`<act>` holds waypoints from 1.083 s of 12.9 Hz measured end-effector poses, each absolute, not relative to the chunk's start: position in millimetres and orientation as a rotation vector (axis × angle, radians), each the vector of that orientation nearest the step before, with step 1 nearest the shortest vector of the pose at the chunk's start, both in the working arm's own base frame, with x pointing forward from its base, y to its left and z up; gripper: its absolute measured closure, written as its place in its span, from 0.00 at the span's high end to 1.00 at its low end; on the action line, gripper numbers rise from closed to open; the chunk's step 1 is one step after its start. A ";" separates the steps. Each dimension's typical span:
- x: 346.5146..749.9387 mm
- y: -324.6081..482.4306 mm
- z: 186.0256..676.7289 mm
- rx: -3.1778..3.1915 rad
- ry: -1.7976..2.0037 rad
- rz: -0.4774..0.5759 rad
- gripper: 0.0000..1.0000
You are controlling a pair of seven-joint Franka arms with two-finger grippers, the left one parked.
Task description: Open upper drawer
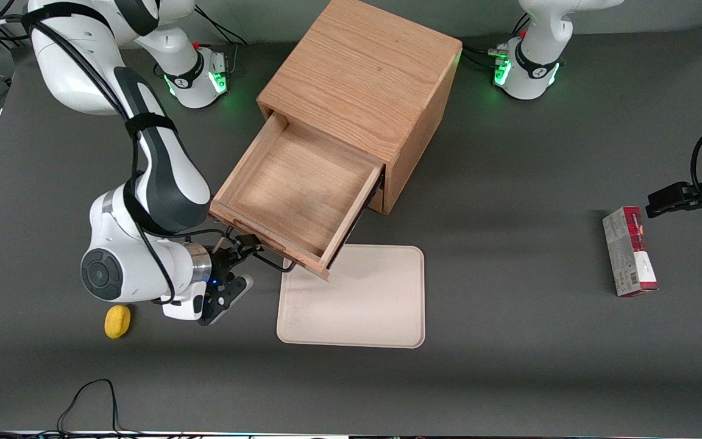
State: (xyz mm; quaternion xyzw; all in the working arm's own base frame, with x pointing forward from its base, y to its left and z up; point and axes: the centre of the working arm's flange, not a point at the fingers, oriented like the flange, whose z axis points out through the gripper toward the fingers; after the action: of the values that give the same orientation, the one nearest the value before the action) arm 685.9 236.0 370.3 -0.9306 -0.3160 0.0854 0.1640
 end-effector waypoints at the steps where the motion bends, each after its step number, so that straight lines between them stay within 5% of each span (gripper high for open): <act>1: 686.2 236.0 371.1 -2.653 -0.900 0.241 1.00; 14: 687.6 208.9 431.7 -2.644 -0.890 0.296 1.00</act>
State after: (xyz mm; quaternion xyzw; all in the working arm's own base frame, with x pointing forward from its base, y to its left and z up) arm 687.6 208.9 431.7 -0.9292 -0.3129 0.1041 0.1671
